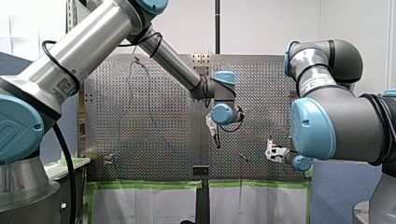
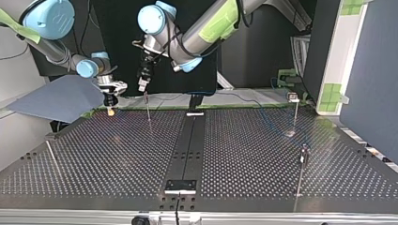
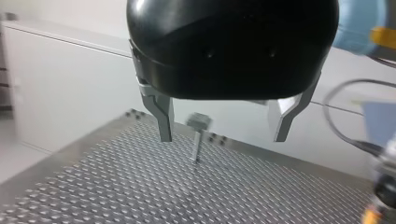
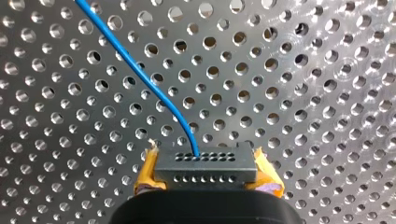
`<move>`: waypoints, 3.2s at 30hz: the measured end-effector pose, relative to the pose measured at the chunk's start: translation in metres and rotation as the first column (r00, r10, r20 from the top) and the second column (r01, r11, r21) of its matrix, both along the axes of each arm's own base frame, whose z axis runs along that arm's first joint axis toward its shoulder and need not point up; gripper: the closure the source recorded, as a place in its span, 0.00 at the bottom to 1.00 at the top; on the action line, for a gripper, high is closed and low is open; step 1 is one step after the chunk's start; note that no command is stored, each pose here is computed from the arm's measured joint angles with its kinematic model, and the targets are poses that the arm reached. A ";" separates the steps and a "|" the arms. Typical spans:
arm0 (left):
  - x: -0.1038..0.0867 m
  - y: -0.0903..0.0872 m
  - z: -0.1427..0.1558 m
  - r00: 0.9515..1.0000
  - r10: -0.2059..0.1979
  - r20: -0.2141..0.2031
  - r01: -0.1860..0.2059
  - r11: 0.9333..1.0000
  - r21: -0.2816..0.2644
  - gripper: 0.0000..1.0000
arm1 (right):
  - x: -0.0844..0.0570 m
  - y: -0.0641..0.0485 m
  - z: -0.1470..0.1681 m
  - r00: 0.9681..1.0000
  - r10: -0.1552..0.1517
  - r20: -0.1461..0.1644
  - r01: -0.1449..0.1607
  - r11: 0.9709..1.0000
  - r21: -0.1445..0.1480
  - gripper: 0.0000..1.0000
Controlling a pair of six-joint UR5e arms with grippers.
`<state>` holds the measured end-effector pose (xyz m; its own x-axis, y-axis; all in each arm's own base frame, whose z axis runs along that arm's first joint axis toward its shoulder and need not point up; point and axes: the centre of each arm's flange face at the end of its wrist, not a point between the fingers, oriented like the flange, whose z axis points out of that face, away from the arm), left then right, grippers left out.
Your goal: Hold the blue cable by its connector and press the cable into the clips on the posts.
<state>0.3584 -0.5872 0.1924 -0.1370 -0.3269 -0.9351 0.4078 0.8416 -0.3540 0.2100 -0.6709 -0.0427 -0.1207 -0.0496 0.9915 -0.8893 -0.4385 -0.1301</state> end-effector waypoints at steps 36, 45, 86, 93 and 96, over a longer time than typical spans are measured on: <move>-0.037 0.078 0.069 0.994 0.031 0.103 0.006 0.939 -0.343 0.00 | 0.015 0.004 0.001 0.999 0.051 0.006 -0.051 0.999 0.001 1.00; -0.040 0.099 0.038 0.996 0.019 0.086 0.009 0.952 -0.307 0.00 | 0.016 0.004 0.001 0.999 0.053 0.005 -0.053 0.999 -0.001 1.00; -0.124 0.208 -0.086 0.988 0.066 -0.138 -0.067 0.998 -0.006 0.00 | 0.008 -0.002 0.004 0.999 0.032 -0.002 -0.032 0.999 -0.012 1.00; -0.135 0.235 -0.100 0.981 0.141 -0.133 -0.130 0.988 0.085 0.00 | 0.002 -0.006 0.016 1.000 0.030 -0.006 -0.030 1.000 -0.010 1.00; -0.139 0.244 -0.105 0.980 0.153 -0.125 -0.139 0.984 0.113 0.00 | 0.000 -0.008 0.031 0.999 0.031 -0.007 -0.032 0.999 -0.013 1.00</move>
